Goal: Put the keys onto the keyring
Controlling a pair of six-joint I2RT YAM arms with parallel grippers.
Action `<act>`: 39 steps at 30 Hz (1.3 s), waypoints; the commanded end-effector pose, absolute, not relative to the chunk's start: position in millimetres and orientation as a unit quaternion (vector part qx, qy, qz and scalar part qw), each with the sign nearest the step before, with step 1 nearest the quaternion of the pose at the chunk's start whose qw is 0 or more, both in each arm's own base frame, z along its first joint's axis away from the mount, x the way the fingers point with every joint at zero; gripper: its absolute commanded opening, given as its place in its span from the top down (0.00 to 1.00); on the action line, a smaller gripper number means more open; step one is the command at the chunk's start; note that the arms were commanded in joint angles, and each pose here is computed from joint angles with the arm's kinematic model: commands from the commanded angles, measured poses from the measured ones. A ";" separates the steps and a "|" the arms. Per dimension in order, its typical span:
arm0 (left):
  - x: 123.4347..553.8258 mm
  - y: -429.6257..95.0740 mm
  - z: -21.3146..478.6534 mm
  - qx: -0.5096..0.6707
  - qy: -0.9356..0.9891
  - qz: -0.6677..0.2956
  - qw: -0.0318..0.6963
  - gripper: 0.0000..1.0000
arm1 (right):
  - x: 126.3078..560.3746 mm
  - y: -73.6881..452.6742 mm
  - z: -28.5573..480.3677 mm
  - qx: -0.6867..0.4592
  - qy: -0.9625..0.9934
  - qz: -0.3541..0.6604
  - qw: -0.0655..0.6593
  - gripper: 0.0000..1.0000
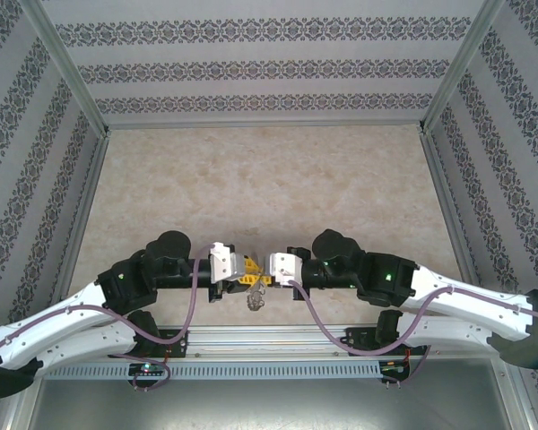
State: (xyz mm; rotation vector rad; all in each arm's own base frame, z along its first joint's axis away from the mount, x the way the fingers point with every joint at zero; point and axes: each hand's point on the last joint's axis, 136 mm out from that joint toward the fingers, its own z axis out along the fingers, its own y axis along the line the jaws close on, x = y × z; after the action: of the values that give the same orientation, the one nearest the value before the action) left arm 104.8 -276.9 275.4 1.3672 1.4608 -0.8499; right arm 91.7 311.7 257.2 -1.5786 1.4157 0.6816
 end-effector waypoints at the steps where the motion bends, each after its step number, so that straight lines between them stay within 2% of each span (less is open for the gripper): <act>1: 97.1 -273.9 272.6 0.585 0.591 -0.332 0.445 0.98 | 89.5 316.5 276.5 -0.634 0.558 0.291 0.450 1.00; 7: 96.7 -271.1 276.7 0.578 0.581 -0.334 0.465 1.00 | 88.6 313.8 277.0 -0.632 0.558 0.291 0.452 1.00; 16: 85.9 -262.1 321.1 0.523 0.513 -0.392 0.557 1.00 | 84.8 316.2 275.4 -0.625 0.557 0.310 0.450 1.00; 25: 81.4 -269.7 327.4 0.509 0.481 -0.429 0.571 1.00 | 84.6 324.7 276.8 -0.632 0.556 0.315 0.439 0.99; 27: 81.3 -270.1 329.6 0.505 0.475 -0.433 0.577 1.00 | 86.2 324.3 274.3 -0.631 0.561 0.310 0.437 0.95; 33: 82.4 -269.6 329.1 0.504 0.478 -0.430 0.577 1.00 | 88.9 312.2 286.0 -0.612 0.556 0.306 0.473 0.72; 35: 82.7 -269.0 328.1 0.503 0.480 -0.429 0.577 1.00 | 88.5 307.4 290.7 -0.605 0.549 0.307 0.488 0.70; 39: 84.5 -269.3 323.0 0.504 0.488 -0.424 0.572 1.00 | 88.0 300.2 299.7 -0.598 0.544 0.304 0.504 0.72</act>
State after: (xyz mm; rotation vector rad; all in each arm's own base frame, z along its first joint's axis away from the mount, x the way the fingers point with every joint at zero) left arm 90.6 -270.3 301.9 1.2152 1.2214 -0.9631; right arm 84.1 303.0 290.2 -1.4878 1.3368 0.7526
